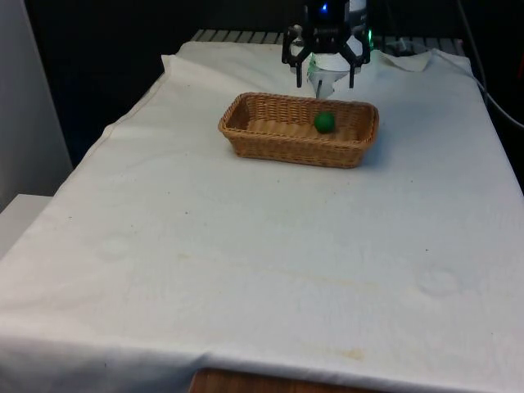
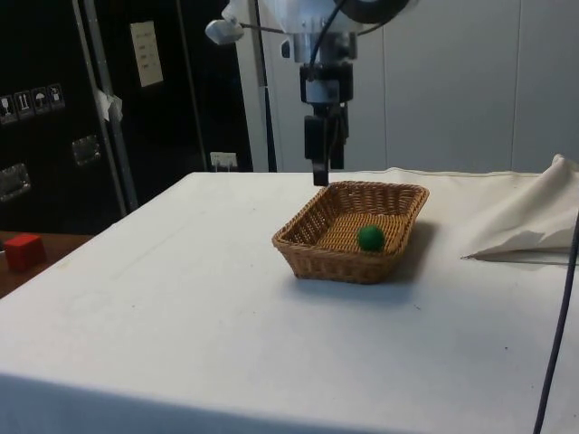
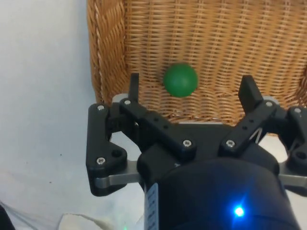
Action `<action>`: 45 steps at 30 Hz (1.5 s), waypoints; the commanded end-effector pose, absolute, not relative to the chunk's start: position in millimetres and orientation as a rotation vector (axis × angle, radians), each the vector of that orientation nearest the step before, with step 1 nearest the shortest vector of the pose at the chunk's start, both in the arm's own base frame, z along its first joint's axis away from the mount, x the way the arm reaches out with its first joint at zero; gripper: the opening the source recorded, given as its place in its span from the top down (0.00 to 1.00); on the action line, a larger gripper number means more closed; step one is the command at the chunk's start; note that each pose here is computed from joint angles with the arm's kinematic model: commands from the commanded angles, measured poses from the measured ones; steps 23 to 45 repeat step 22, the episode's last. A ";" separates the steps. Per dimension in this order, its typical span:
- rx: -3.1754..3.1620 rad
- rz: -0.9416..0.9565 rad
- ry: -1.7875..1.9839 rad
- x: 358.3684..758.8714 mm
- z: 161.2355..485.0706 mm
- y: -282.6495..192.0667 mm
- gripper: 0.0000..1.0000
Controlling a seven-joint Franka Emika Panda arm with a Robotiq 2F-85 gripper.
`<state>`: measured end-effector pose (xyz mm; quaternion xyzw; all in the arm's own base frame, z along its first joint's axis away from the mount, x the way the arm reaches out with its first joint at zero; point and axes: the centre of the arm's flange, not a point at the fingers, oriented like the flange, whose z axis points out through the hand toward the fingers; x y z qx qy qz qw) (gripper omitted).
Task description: Pick up the ball and place it into the basket.
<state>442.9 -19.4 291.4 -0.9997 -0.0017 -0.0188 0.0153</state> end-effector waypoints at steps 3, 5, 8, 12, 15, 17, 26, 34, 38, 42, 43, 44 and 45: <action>-3.110 -0.047 -0.004 446.5 295.9 -19.8 0.00; -3.118 -0.029 0.003 450.0 299.3 -20.1 0.00; -3.118 -0.014 0.010 455.3 308.0 -20.7 0.00; -3.115 -0.005 0.012 458.4 315.9 -21.1 0.00; -3.113 -0.005 0.012 459.0 319.4 -21.1 0.00; -3.111 -0.007 0.011 459.4 322.2 -21.2 0.00; -3.098 -0.017 0.006 459.4 326.4 -20.6 0.00; -3.098 -0.017 0.006 459.4 326.4 -20.6 0.00; -3.098 -0.017 0.006 459.4 326.4 -20.6 0.00; -3.098 -0.017 0.006 459.4 326.4 -20.6 0.00; -3.098 -0.017 0.006 459.4 326.4 -20.6 0.00; -3.098 -0.017 0.006 459.4 326.4 -20.6 0.00; -3.098 -0.017 0.006 459.4 326.4 -20.6 0.00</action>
